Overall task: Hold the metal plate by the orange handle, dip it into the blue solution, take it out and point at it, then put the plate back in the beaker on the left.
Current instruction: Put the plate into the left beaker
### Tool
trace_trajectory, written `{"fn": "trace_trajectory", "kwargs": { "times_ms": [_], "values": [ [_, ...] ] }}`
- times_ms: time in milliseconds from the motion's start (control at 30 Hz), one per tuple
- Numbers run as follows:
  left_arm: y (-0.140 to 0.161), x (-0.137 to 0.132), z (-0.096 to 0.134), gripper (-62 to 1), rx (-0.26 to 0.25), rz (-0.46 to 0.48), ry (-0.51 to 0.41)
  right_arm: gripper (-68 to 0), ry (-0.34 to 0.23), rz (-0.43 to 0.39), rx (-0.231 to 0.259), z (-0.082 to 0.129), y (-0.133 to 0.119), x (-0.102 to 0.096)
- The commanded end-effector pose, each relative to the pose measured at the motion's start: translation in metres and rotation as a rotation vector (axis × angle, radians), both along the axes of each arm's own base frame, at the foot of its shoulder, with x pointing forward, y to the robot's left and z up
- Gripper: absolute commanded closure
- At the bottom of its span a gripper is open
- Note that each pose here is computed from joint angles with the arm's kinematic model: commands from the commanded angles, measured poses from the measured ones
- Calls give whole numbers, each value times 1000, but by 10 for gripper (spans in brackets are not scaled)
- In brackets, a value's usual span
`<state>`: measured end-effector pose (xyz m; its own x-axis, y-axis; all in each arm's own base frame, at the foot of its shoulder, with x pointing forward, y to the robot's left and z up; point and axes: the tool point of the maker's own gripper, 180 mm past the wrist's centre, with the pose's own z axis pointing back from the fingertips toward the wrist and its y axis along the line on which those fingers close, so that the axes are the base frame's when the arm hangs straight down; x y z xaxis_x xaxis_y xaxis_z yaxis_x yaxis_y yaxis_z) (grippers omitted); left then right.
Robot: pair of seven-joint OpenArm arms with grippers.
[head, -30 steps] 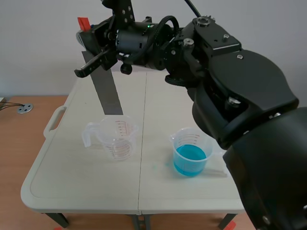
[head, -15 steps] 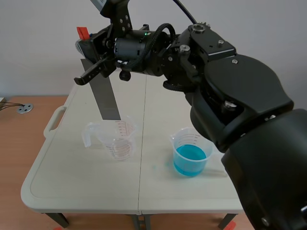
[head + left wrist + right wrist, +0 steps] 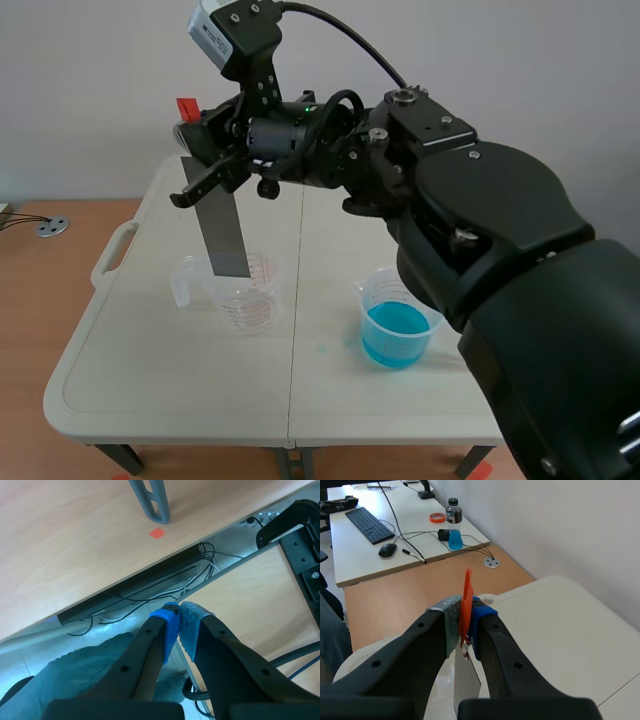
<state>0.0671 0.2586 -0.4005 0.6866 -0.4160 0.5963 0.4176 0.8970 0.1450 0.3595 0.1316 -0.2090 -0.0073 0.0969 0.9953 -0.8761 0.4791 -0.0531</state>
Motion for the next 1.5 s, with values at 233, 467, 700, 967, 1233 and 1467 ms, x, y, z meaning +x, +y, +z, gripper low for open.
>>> {"fn": "trace_trajectory", "kwargs": {
  "times_ms": [233,467,700,967,1233,1467],
  "values": [
    [-1,3,3,-21,-5,-5,-13,-13,1,-5,27,1,1,6],
    [-1,3,3,-21,-5,-5,-13,-13,52,-13,19,-21,-2,7],
    [-1,3,3,-21,-5,-5,-13,-13,54,-15,-13,-37,-4,6],
    [-2,4,4,-21,-8,-7,-20,-13,63,-15,-49,-51,-6,5],
    [-1,10,4,-21,-5,-5,-30,-13,72,-14,-76,-63,-7,4],
    [-1,10,4,-110,-5,-6,-29,-145,71,-14,-77,-63,-8,5]
  ]
}}
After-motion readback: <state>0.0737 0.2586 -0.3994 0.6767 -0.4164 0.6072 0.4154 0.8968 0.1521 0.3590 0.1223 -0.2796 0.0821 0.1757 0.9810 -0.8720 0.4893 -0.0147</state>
